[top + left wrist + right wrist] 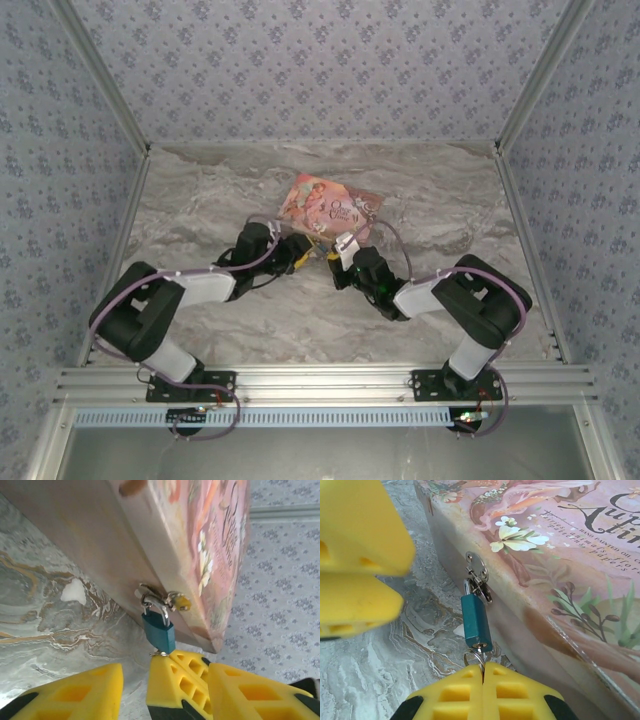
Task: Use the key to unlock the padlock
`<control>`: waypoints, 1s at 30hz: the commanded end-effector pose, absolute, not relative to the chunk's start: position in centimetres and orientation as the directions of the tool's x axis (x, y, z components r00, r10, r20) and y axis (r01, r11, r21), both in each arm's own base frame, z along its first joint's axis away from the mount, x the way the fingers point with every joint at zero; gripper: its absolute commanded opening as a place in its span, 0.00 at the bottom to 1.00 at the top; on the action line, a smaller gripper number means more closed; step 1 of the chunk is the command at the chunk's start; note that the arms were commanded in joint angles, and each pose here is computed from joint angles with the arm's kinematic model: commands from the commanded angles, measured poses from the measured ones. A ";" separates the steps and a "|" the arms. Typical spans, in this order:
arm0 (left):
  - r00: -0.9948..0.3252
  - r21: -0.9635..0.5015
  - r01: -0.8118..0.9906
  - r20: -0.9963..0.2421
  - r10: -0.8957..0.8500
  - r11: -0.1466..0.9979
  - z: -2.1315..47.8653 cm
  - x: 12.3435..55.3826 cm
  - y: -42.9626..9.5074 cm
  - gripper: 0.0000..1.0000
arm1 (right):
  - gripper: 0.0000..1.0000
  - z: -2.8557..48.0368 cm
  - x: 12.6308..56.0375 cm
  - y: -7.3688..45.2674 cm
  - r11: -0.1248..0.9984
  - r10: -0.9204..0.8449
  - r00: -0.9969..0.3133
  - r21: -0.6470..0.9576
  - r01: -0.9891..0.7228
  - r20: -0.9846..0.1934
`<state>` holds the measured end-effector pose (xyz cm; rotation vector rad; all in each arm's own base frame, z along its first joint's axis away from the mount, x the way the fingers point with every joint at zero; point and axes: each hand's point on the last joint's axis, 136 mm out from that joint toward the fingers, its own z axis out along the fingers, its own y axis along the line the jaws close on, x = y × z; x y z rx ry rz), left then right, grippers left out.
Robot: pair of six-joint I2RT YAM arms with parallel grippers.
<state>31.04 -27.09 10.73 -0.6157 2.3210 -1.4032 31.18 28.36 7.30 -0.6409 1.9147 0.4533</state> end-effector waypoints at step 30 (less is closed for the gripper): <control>-0.912 -0.866 -0.133 -0.083 -0.401 0.482 10.1 30.4 -32.1 0.39 | 0.00 5.8 29.4 28.6 0.758 -0.310 -0.305 -0.041 -0.651 -0.900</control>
